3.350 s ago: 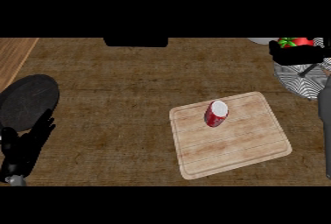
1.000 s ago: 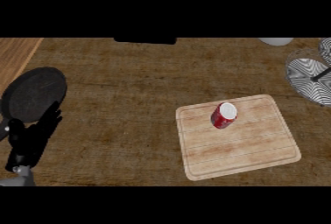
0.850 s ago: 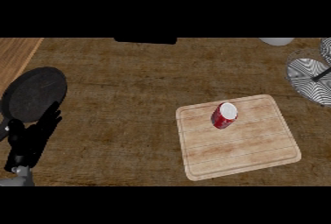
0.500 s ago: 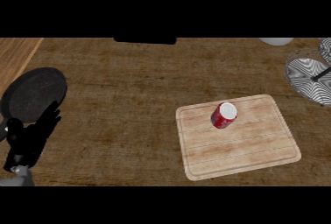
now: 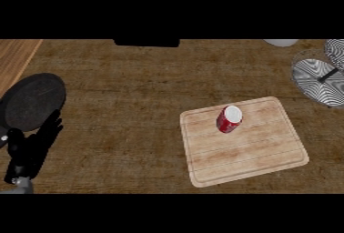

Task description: Pick the tomato from the cutting board and place it in the tiered basket

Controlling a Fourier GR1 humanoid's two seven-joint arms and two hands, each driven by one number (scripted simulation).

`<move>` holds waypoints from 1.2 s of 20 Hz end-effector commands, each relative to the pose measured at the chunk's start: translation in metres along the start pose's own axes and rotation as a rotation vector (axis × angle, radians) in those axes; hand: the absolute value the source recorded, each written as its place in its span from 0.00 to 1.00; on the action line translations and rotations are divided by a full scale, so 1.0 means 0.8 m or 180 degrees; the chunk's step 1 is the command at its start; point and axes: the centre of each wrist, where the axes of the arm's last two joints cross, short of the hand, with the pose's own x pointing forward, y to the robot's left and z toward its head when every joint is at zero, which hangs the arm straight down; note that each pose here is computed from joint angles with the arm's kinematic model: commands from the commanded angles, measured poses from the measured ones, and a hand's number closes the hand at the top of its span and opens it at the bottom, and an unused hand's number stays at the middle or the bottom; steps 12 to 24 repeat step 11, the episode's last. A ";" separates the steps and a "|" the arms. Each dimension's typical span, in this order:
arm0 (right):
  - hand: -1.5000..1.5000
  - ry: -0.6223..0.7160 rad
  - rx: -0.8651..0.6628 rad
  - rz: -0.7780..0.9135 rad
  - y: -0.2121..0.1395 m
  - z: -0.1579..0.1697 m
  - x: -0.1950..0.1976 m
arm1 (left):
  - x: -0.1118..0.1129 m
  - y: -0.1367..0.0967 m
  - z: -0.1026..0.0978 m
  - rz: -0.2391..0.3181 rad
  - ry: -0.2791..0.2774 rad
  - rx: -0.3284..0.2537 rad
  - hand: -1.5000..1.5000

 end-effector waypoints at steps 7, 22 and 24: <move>0.00 0.0073 -0.0014 -0.1644 -0.075 0.024 -0.116 | -0.006 -0.003 0.002 0.0027 0.0049 0.0042 0.50; 0.00 -0.0057 0.0174 -0.1778 -0.106 0.053 -0.186 | -0.012 0.010 0.016 0.0015 0.0065 0.0110 0.50; 0.00 -0.0057 0.0174 -0.1778 -0.106 0.053 -0.186 | -0.012 0.010 0.016 0.0015 0.0065 0.0110 0.50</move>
